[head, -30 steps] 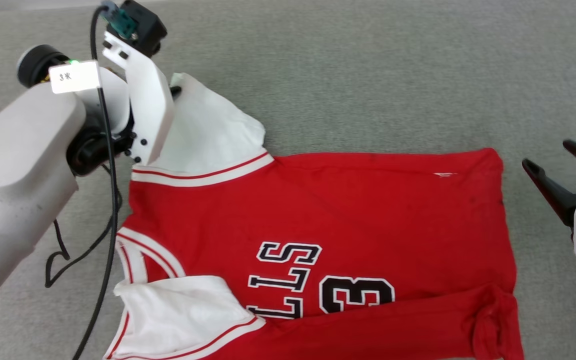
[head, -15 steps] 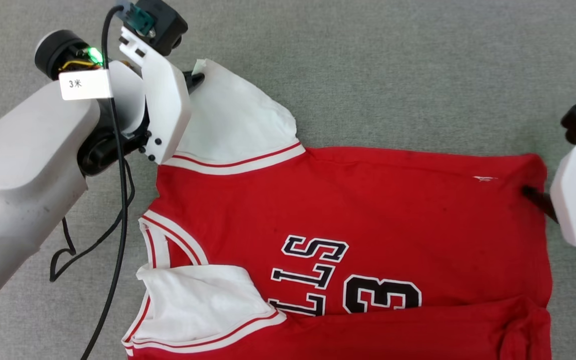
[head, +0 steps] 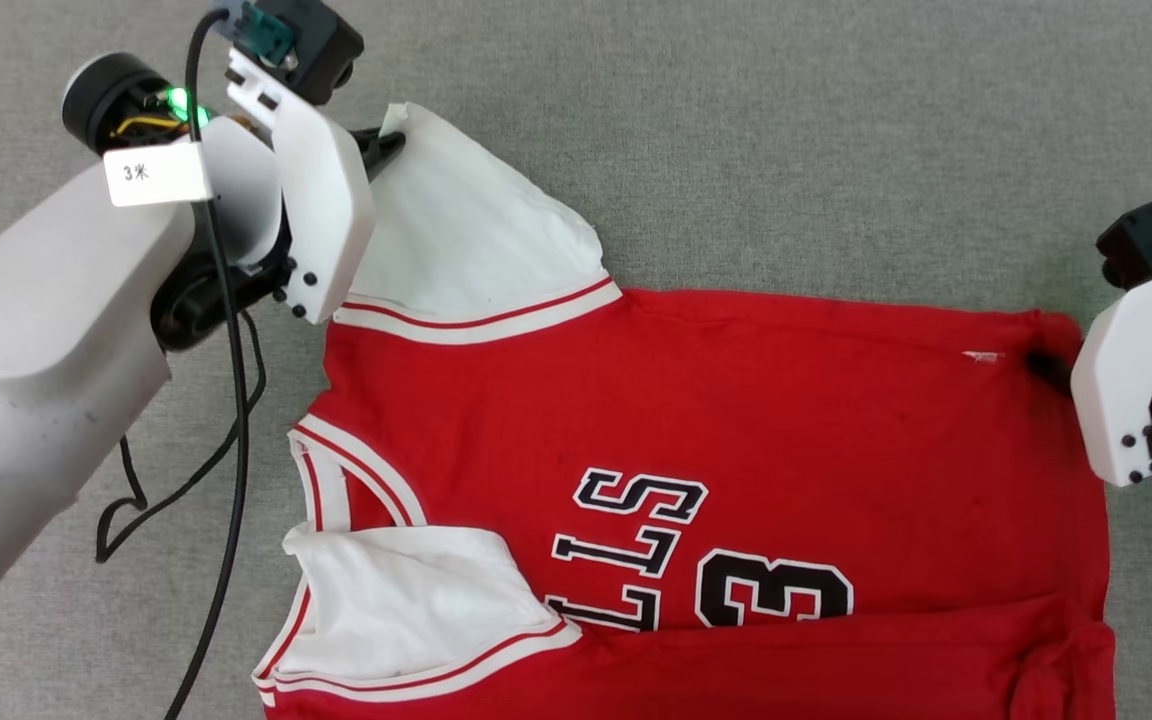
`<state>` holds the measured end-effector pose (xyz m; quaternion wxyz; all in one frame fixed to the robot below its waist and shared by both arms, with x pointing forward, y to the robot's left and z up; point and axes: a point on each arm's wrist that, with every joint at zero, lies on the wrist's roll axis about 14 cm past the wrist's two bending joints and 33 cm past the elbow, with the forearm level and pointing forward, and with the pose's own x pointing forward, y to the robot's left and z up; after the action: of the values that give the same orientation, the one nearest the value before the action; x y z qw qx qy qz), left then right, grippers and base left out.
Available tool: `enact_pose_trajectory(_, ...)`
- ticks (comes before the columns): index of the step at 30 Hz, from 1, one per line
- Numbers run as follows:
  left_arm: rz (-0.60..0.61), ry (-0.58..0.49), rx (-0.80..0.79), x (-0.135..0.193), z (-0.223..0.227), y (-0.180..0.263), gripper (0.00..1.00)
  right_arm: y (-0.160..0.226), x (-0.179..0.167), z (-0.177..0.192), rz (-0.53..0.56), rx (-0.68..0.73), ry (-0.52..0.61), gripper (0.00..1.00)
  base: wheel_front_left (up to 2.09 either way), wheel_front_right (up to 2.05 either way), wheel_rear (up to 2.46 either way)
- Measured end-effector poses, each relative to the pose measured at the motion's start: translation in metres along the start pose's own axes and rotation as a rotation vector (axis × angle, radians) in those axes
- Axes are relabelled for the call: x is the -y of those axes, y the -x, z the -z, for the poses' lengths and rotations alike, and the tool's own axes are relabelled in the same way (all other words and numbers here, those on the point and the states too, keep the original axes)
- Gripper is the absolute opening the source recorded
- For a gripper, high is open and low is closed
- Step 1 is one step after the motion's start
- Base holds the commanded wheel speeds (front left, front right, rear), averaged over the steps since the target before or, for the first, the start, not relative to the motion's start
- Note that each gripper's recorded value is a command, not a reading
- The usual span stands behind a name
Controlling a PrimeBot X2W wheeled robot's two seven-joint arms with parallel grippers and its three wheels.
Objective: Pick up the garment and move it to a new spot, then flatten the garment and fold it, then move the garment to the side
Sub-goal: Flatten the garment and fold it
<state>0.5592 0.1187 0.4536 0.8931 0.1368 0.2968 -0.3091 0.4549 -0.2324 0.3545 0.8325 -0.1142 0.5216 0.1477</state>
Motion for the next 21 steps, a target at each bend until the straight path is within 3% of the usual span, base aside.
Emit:
enact_pose_trajectory(13,-0.027,0.029,0.099,0.017,-0.005,0.056,0.0,0.056,-0.01,-0.019,0.001,0.327,-0.043,0.0,0.0,0.0,0.0)
enact_pose_trajectory(21,-0.053,0.069,0.112,0.038,0.024,0.107,0.0,0.095,-0.024,-0.003,-0.005,0.433,-0.051,0.0,0.0,0.0,0.0)
